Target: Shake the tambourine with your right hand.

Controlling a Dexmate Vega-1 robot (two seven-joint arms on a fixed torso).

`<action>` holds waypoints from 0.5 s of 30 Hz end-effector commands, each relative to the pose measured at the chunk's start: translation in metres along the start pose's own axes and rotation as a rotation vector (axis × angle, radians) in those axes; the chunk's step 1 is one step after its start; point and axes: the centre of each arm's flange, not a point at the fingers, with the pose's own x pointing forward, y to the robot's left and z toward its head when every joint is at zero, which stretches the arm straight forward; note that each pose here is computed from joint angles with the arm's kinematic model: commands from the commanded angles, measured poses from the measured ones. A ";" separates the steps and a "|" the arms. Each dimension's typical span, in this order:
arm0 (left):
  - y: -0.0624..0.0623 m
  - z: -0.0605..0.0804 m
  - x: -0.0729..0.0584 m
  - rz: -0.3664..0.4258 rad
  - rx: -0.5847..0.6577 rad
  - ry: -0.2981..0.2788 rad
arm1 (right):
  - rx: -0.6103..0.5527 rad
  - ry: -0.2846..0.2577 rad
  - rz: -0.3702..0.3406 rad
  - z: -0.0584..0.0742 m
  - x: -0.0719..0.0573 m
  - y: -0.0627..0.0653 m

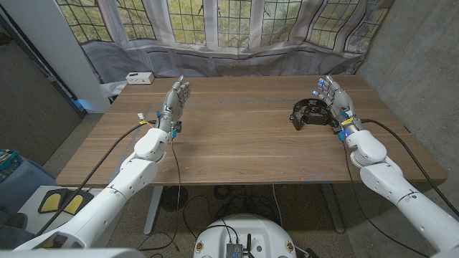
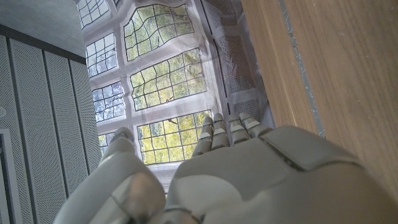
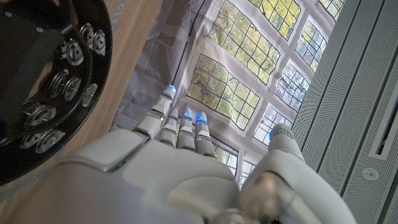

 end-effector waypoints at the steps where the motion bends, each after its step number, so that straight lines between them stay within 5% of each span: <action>1: -0.003 0.000 0.001 -0.009 0.002 0.003 | -0.044 0.004 -0.013 0.003 -0.007 -0.008; 15: -0.006 -0.002 0.003 -0.025 -0.001 0.005 | -0.131 -0.011 -0.036 0.004 -0.002 -0.017</action>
